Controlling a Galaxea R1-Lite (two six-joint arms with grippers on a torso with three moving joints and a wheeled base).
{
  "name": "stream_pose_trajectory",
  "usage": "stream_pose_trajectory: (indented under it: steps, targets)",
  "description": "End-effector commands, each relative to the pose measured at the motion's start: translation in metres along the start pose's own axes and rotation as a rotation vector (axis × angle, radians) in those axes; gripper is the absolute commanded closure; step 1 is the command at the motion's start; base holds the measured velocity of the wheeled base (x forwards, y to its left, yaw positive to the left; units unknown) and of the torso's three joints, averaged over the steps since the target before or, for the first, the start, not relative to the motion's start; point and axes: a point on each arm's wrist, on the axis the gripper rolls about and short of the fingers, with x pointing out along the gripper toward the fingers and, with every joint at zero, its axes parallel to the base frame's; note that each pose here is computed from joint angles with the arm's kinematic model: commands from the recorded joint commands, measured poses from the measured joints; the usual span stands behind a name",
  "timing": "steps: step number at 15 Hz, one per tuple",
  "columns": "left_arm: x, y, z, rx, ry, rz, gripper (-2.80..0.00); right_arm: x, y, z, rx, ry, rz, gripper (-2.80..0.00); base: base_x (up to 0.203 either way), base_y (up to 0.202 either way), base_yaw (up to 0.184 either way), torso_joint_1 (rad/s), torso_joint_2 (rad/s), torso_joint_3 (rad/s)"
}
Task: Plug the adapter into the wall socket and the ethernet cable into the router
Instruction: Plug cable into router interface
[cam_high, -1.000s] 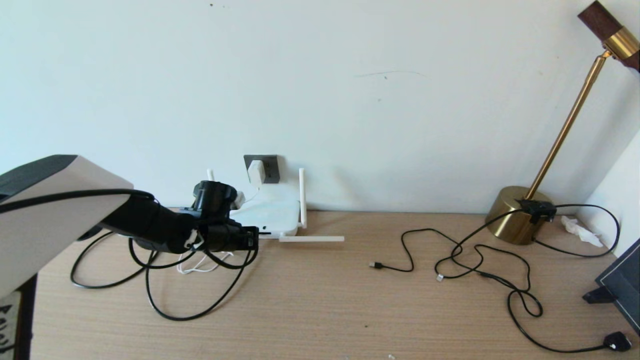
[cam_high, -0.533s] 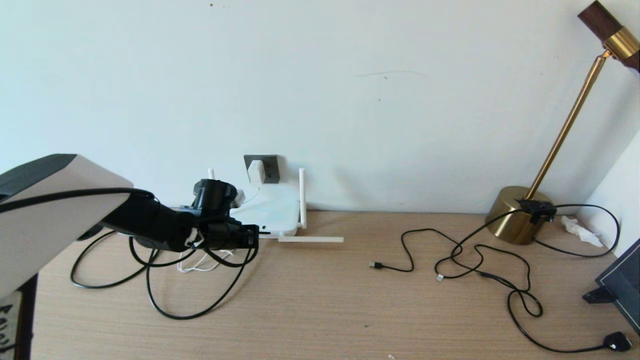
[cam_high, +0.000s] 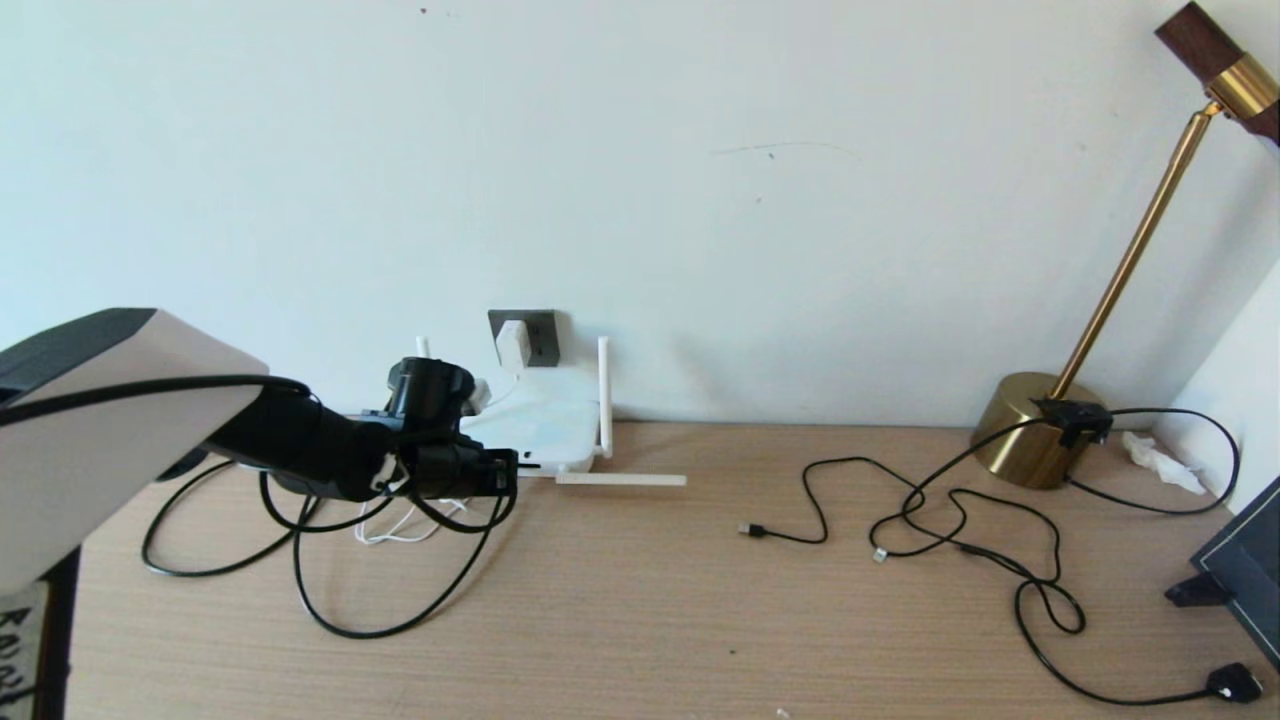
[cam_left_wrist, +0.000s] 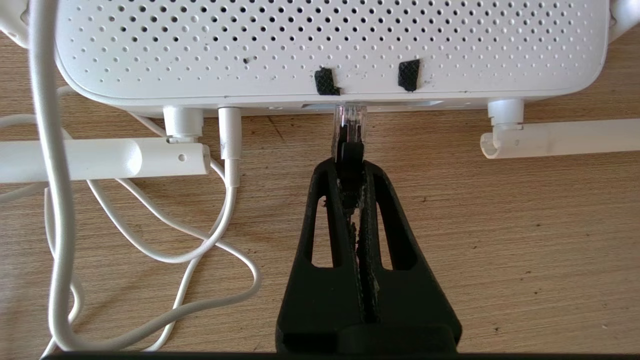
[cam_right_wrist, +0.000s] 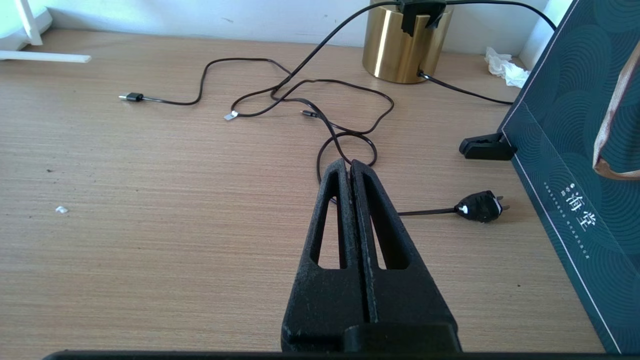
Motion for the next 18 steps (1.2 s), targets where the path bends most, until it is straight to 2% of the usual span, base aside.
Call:
stream_pose_trajectory:
  steps: [1,18]
  targets:
    - [0.0003,0.0046,-0.0004,-0.007,0.001,0.01,0.0,0.0001,0.0,0.0,0.0,0.002,0.0,0.0,0.0,0.0,0.0,0.0,0.0,0.0]
    - [0.0017,0.0055,0.0032,-0.009,-0.01,0.011,0.0,0.0001,0.0,0.0,0.0,0.002,0.0,0.0,0.0,0.0,0.0,0.0,0.0,0.0]
